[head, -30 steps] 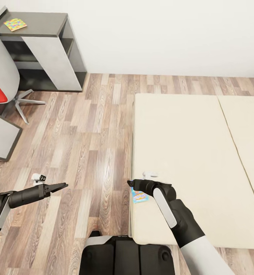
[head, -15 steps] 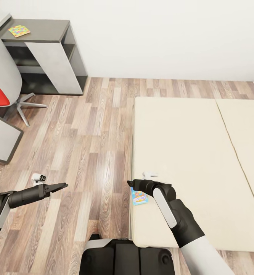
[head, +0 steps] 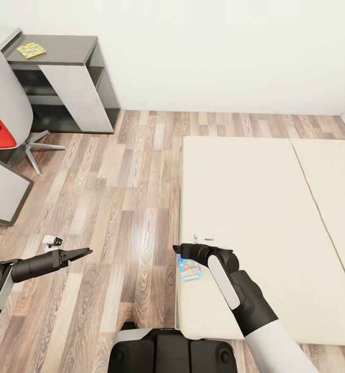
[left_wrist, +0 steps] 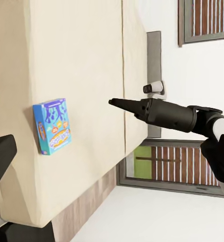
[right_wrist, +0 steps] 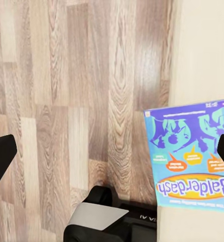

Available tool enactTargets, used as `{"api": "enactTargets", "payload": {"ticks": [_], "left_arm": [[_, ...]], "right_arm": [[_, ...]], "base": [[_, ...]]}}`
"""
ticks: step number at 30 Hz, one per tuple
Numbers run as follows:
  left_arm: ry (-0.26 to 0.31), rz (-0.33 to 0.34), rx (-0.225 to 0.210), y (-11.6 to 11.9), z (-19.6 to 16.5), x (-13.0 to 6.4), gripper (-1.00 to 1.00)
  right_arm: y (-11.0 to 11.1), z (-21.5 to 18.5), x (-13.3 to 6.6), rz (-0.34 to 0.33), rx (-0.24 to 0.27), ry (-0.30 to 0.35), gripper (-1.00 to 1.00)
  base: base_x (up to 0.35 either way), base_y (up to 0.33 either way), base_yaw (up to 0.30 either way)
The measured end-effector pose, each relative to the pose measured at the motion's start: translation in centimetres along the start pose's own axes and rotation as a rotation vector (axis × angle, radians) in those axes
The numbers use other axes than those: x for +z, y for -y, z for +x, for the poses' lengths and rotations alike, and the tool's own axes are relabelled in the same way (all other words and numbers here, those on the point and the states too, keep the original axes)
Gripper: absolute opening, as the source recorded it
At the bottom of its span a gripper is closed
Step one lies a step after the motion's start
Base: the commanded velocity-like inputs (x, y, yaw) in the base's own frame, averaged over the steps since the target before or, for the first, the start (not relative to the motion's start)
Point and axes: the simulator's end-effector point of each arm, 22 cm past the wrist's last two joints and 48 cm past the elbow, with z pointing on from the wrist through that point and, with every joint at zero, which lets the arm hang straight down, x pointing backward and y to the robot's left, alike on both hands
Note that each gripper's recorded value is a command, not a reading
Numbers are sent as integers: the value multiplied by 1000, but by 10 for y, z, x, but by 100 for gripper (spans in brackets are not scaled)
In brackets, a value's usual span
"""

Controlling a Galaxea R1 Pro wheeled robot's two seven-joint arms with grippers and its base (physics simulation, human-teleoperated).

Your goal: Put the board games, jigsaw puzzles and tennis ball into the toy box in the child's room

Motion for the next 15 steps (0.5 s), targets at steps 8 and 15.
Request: {"api": "enactTargets", "payload": {"ticks": [8, 15], "left_arm": [[4, 3, 12, 6, -4, -2, 100], [8, 7, 22, 11, -6, -3, 100]], "right_arm": [[-3, -6, -5, -2, -5, 12, 100], [-6, -10, -9, -4, -9, 23, 100]], "base": [[0, 0, 59], [0, 0, 67]]}}
